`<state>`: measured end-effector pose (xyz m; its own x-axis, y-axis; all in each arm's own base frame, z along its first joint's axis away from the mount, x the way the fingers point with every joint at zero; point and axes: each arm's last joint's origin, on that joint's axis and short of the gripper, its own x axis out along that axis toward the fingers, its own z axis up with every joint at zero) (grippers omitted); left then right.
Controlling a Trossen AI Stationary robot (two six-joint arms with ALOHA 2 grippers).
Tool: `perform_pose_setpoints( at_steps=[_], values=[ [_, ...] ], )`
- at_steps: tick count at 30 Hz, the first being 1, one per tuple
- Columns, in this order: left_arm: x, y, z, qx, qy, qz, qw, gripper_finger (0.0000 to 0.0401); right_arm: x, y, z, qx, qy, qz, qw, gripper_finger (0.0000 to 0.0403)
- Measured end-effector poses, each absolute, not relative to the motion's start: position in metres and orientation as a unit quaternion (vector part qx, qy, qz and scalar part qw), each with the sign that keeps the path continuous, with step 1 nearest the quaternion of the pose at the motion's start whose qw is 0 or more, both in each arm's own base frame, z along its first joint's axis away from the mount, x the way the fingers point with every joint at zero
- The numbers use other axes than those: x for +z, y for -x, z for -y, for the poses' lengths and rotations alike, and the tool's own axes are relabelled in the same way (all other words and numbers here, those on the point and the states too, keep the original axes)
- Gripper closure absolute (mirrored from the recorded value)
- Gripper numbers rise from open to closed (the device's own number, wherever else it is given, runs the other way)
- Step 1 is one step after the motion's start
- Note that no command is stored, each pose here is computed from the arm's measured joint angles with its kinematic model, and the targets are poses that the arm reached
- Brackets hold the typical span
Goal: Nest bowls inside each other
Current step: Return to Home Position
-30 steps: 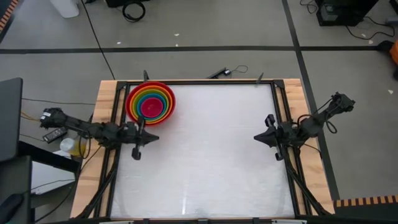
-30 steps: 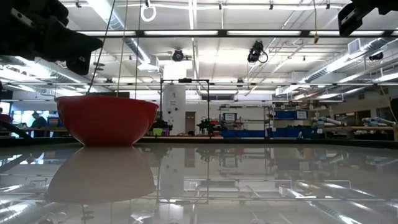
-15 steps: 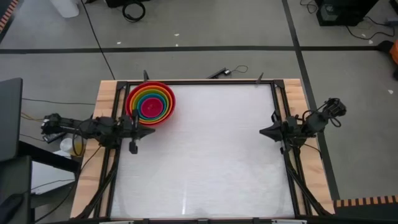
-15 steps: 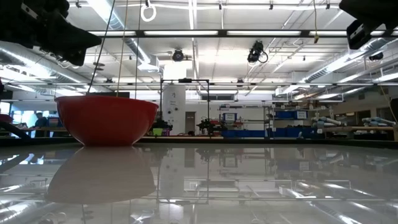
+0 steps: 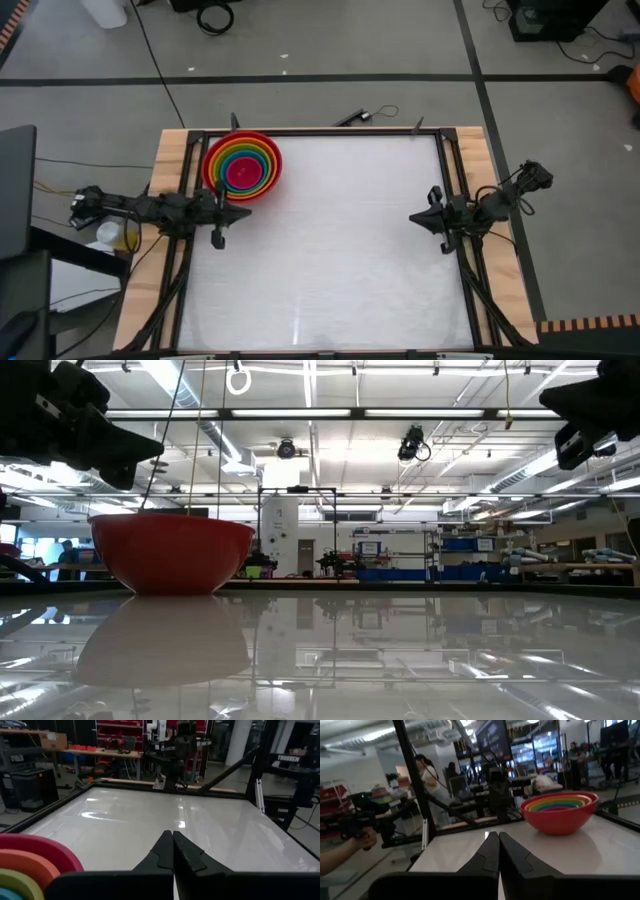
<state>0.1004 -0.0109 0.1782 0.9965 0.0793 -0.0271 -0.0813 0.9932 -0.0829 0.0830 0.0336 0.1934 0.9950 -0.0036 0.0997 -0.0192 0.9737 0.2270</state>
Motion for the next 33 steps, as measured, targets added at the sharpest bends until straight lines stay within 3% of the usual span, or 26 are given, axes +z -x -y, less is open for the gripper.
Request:
perform_pose_setpoints(
  at_steps=[14,19,24,33],
  values=[
    [0.182,-0.100,0.009,0.064,0.021,0.007,0.998,0.0401,0.177,-0.097,-0.014,0.000,-0.113,0.057,0.992,0.0397],
    [0.183,-0.101,0.010,0.060,0.031,0.051,0.996,0.0401,0.172,-0.099,-0.005,-0.012,-0.118,0.037,0.992,0.0396],
    [0.168,-0.103,0.010,0.059,0.043,0.007,0.997,0.0401,0.173,-0.099,-0.001,-0.008,-0.126,0.040,0.991,0.0396],
    [0.181,-0.100,0.010,0.055,-0.005,0.071,0.996,0.0401,0.173,-0.099,-0.001,-0.007,-0.133,0.041,0.990,0.0395]
  ],
)
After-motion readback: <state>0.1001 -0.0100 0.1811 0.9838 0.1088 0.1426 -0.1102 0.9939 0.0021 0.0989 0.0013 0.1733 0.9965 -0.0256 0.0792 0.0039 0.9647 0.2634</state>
